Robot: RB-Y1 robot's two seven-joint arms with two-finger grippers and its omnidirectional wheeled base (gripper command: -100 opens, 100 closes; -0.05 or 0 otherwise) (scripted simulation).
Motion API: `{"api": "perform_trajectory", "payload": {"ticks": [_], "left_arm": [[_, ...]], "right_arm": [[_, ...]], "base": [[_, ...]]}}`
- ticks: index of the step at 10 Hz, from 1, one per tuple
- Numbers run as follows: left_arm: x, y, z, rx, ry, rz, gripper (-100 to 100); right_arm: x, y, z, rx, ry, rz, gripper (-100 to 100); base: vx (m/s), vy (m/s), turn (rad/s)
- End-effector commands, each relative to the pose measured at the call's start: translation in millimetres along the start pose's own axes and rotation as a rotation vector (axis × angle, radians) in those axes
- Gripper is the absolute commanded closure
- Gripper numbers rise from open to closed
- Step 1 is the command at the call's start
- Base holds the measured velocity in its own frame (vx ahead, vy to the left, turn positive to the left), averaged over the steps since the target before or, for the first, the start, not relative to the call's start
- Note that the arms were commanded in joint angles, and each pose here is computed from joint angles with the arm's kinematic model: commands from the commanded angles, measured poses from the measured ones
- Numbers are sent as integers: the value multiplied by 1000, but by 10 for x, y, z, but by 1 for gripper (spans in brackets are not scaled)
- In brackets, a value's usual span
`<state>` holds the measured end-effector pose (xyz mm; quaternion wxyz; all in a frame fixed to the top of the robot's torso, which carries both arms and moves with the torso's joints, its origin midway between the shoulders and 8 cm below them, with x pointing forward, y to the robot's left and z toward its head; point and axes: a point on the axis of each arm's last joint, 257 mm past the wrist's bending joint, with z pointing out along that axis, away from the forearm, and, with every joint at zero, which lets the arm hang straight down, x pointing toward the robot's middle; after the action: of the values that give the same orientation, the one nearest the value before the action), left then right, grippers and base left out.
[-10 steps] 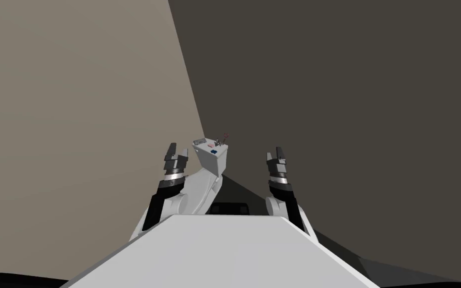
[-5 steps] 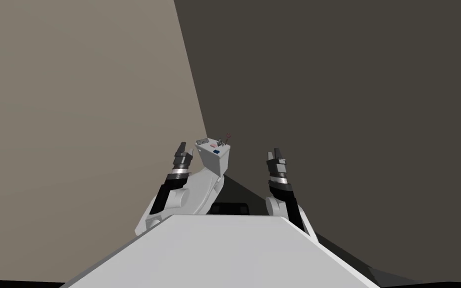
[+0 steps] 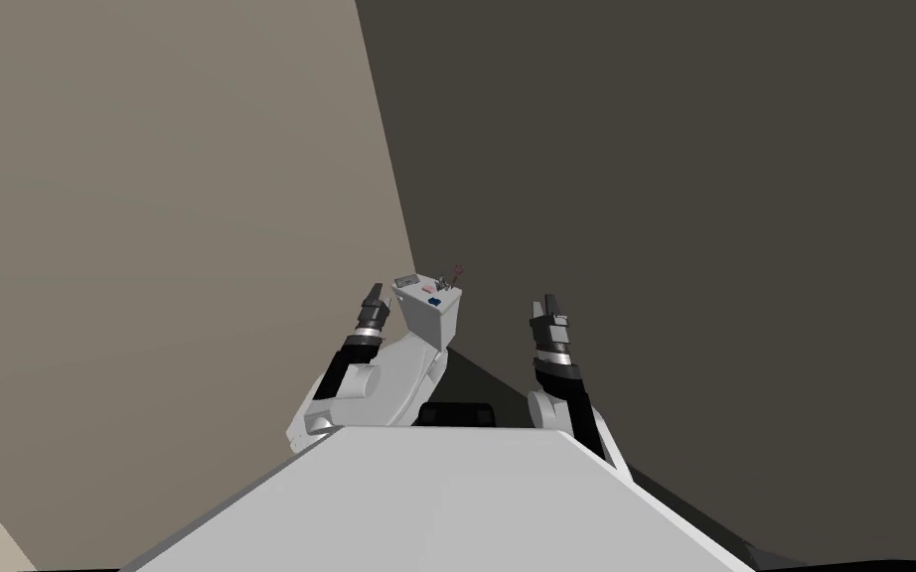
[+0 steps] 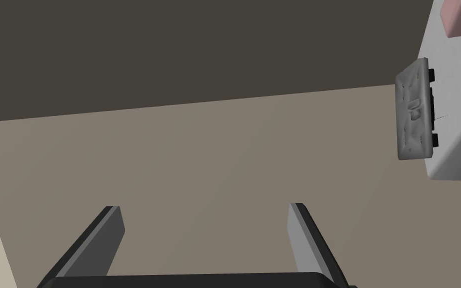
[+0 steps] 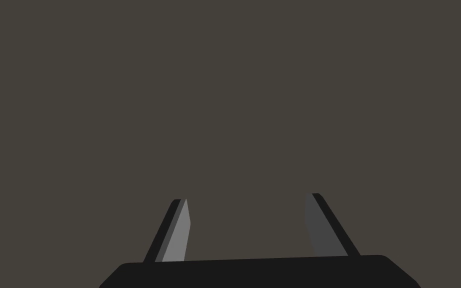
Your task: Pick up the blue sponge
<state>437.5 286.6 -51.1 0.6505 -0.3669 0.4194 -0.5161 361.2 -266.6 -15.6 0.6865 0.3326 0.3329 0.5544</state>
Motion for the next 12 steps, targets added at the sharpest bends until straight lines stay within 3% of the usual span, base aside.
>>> {"api": "perform_trajectory", "payload": {"ticks": [1, 2, 3, 5, 6, 8, 9, 11, 12], "left_arm": [[12, 202, 114, -50, 15, 11, -100], [27, 247, 128, -70, 19, 10, -100], [48, 382, 231, -101, 30, 19, -100], [66, 464, 240, -130, 36, 18, -100], [86, 634, 334, -171, 48, 27, -100], [108, 688, 352, -194, 54, 26, -100], [124, 854, 440, -234, 64, 34, -100], [153, 916, 461, -261, 72, 32, -100], [167, 1062, 542, -300, 83, 39, -100]], "right_arm": [[0, 0, 0, 0, 0, 0, 0], [0, 0, 0, 0, 0, 0, 0], [0, 0, 0, 0, 0, 0, 0], [0, 0, 0, 0, 0, 0, 0], [0, 0, 0, 0, 0, 0, 0], [0, 0, 0, 0, 0, 0, 0], [0, 0, 0, 0, 0, 0, 0], [0, 0, 0, 0, 0, 0, 0], [0, 0, 0, 0, 0, 0, 0]], "base": [[11, 38, 55], [11, 36, 20], [13, 45, 44], [0, 9, 1], [4, -4, 14], [0, 0, 0], [0, 0, 0], [3, -3, 9], [0, 0, 0]]}}
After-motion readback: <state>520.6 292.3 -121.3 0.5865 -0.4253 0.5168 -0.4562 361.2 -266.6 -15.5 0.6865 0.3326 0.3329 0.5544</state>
